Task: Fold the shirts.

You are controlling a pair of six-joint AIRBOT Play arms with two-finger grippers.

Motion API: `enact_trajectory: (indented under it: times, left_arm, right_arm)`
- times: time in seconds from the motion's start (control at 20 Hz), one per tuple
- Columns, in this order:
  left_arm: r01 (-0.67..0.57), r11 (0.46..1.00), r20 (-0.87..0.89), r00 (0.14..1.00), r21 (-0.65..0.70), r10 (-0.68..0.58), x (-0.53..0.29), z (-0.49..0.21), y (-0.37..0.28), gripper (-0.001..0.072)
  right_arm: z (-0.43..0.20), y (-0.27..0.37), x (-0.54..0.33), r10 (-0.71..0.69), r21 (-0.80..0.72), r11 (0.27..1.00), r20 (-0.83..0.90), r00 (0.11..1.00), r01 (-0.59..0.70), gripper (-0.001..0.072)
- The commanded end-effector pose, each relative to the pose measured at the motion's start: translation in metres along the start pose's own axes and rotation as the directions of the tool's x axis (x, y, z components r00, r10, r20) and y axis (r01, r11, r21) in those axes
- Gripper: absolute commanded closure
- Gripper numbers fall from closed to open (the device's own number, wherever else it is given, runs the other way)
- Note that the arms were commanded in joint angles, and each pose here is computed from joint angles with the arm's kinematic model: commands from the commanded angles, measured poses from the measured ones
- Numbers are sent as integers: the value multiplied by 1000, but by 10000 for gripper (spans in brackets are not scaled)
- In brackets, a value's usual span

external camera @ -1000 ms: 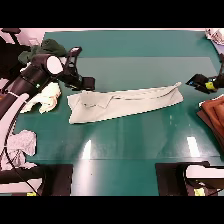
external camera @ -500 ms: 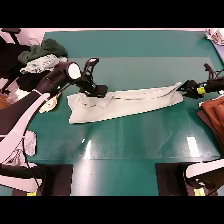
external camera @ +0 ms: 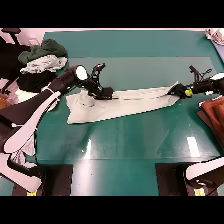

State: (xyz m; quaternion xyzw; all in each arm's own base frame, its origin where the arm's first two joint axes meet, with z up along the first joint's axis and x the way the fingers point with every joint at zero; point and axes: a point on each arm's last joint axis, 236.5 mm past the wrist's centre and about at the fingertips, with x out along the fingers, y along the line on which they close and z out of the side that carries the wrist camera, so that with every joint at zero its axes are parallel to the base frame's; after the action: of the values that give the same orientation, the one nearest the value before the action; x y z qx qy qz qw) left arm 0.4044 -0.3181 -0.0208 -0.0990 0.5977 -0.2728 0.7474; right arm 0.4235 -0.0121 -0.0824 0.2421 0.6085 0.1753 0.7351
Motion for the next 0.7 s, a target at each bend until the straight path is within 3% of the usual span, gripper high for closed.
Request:
enact_trajectory:
  times: [0.0, 0.05, 0.1, 0.15, 0.5, 0.65]
  left_arm:
    - [5, 1000, -29, 1000, -1, -5, 14, -5, 5, 358]
    - [2, 1000, -38, 999, -3, -2, 19, -7, 7, 370]
    - [1, 1000, -48, 999, 0, -1, 23, -9, 9, 545]
    - [0, 1000, -53, 999, 8, 1, 26, -10, 10, 564]
    - [-9, 1000, -85, 996, -5, 9, 35, -20, 17, 566]
    - [-17, 1000, -115, 993, -2, 17, 42, -33, 19, 593]
  right_arm:
    - [-15, 24, 4, 3, -45, 999, -38, 999, -5, 603]
    - [-19, 37, -2, 6, -52, 999, -35, 999, -8, 688]
    - [-24, 53, -8, 9, -67, 998, -36, 999, -11, 689]
    - [-31, 72, -17, 13, -65, 998, -36, 999, -15, 689]
    - [-54, 187, -86, 39, -100, 995, 142, 989, -25, 691]
    - [-67, 249, -116, 162, -105, 984, 220, 962, -142, 690]
